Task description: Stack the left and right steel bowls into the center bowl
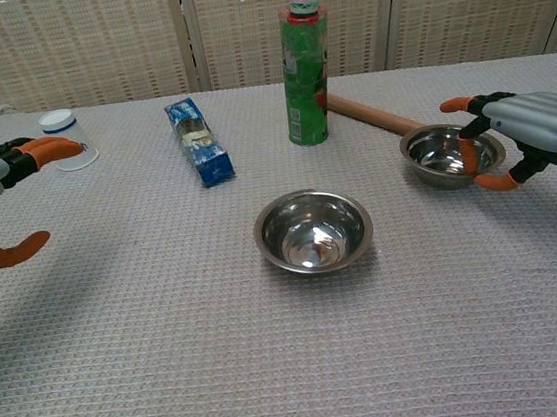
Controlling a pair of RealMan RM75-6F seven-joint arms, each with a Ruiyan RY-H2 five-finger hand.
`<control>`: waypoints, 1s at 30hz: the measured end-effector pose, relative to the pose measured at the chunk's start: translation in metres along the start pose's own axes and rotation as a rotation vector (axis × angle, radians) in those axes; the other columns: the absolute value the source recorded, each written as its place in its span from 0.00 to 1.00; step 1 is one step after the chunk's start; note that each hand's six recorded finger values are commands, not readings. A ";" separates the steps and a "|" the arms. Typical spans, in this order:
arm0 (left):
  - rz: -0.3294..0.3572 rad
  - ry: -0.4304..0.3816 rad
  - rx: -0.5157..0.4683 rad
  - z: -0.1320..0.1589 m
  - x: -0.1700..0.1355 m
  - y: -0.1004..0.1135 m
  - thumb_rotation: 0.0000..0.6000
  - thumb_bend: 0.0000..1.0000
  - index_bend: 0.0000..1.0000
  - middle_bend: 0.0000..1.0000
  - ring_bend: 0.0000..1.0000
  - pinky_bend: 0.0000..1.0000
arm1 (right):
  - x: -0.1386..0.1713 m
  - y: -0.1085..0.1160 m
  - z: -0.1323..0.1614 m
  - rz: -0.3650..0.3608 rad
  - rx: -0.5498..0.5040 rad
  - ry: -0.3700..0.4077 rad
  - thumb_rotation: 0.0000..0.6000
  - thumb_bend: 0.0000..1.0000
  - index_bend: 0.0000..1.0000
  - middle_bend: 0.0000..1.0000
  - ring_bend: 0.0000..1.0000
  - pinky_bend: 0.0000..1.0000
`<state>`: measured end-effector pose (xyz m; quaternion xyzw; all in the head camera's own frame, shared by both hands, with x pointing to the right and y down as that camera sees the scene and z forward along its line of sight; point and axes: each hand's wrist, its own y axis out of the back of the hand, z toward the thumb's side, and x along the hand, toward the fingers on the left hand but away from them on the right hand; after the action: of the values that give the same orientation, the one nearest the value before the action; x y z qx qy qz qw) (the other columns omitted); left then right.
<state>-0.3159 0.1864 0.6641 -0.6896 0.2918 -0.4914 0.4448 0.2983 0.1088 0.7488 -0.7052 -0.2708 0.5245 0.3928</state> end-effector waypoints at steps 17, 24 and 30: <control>0.037 0.044 0.022 -0.013 -0.006 0.008 1.00 0.42 0.00 0.00 0.00 0.10 | 0.008 0.020 0.024 -0.136 -0.063 0.092 1.00 0.37 0.70 0.09 0.00 0.00; 0.050 0.071 0.024 -0.021 -0.012 0.012 1.00 0.42 0.00 0.00 0.00 0.10 | 0.029 0.038 0.068 -0.183 -0.112 0.244 1.00 0.37 0.70 0.09 0.00 0.00; 0.057 0.102 0.015 -0.032 -0.021 0.014 1.00 0.42 0.00 0.00 0.00 0.10 | 0.049 0.040 0.117 -0.155 -0.106 0.394 1.00 0.37 0.70 0.09 0.00 0.00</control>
<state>-0.3524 0.1881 0.6466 -0.6516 0.3300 -0.5153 0.4483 0.2008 0.1577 0.6730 -0.7909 -0.2696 0.3298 0.4394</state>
